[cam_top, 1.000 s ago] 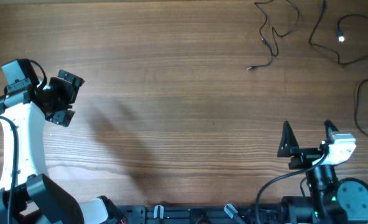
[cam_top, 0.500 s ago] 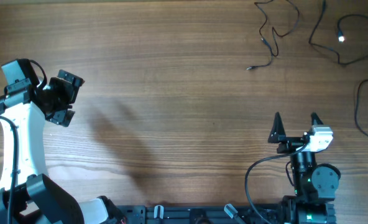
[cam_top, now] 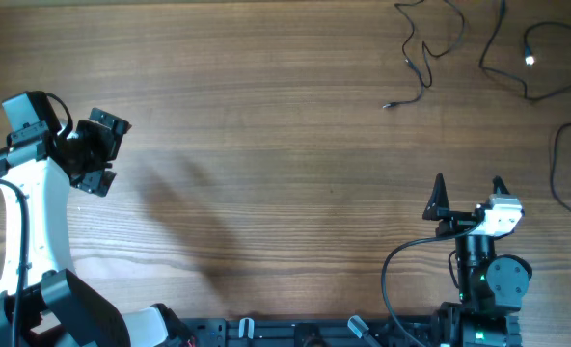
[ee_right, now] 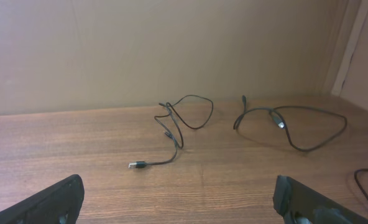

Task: Untangle cables

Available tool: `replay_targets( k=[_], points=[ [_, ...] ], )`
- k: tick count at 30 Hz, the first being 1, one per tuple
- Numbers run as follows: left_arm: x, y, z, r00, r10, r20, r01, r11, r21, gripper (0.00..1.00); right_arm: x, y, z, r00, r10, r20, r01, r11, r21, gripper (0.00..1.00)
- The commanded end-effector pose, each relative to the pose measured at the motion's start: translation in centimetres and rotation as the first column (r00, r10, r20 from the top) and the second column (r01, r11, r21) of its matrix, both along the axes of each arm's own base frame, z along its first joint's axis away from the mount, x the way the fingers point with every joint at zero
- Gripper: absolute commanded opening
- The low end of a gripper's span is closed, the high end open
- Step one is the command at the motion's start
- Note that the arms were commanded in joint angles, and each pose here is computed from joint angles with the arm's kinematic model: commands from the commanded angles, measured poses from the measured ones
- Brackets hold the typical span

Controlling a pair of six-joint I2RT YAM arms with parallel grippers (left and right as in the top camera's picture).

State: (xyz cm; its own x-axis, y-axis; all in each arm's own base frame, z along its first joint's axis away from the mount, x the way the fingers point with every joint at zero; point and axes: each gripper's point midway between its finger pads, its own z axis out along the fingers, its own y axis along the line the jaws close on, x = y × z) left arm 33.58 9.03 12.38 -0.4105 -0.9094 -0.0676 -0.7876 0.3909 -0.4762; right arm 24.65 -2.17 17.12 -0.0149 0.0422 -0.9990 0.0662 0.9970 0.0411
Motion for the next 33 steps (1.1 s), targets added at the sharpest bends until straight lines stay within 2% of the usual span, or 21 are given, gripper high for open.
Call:
replay_targets(
  k=[1,13,17,18,19,21,24,25,27,28,30,33],
  points=[
    [0.1,0.1,0.3,1.0,0.01,0.01,-0.01,1.0,-0.003,1.0,-0.1,0.0,0.5,1.0,0.005,0.021,-0.005,1.0,-0.014,1.0],
    [0.1,0.1,0.3,1.0,0.01,0.01,-0.01,1.0,-0.003,1.0,-0.1,0.0,0.5,1.0,0.005,0.021,-0.005,1.0,-0.015,1.0],
    [-0.1,-0.4,3.5,0.995,-0.006,0.097,0.001,0.999,0.046,1.0,-0.1,0.0,0.5,1.0,0.005,0.021,-0.005,1.0,-0.015,1.0],
    [-0.9,-0.9,6.3,0.988,-0.022,0.155,0.0,0.99,0.14,1.0,-0.1,0.0,0.5,1.0,0.005,0.021,-0.004,1.0,-0.015,1.0],
    [-1.8,-2.3,9.6,0.97,-0.065,0.234,0.01,0.974,0.228,1.0,-0.1,0.0,0.5,1.0,0.005,0.021,-0.005,1.0,-0.014,1.0],
    [-4.4,-6.2,14.0,0.925,-0.174,0.339,0.064,0.948,0.313,1.0,-0.1,0.0,0.5,1.0,0.005,0.021,-0.005,1.0,-0.015,1.0],
    [-8.2,-10.7,17.9,0.819,-0.315,0.48,0.152,0.925,0.348,1.0,-0.1,0.0,0.5,1.0,0.005,0.021,-0.005,1.0,-0.014,1.0],
    [-9.8,-11.3,18.2,0.785,-0.337,0.52,0.16,0.921,0.355,1.0,-0.1,0.0,0.5,1.0,0.005,0.021,-0.005,1.0,-0.014,1.0],
    [-11.0,-11.5,17.4,0.751,-0.339,0.567,0.15,0.924,0.353,1.0,-0.1,0.0,0.5,1.0,0.005,0.021,-0.005,1.0,-0.014,1.0],
    [-11.4,-12.0,16.6,0.722,-0.338,0.604,0.155,0.93,0.334,1.0,-0.1,0.0,0.5,1.0,0.005,0.021,-0.005,1.0,-0.014,1.0],
    [-11.9,-12.3,14.4,0.715,-0.266,0.646,0.133,0.96,0.248,1.0,-0.1,0.0,0.5,1.0,0.005,0.021,-0.005,1.0,-0.014,1.0],
    [-12.1,-12.3,11.9,0.679,-0.243,0.693,0.109,0.966,0.233,1.0,-0.1,0.0,0.5,1.0,0.005,0.021,-0.005,1.0,-0.014,1.0]
  ],
)
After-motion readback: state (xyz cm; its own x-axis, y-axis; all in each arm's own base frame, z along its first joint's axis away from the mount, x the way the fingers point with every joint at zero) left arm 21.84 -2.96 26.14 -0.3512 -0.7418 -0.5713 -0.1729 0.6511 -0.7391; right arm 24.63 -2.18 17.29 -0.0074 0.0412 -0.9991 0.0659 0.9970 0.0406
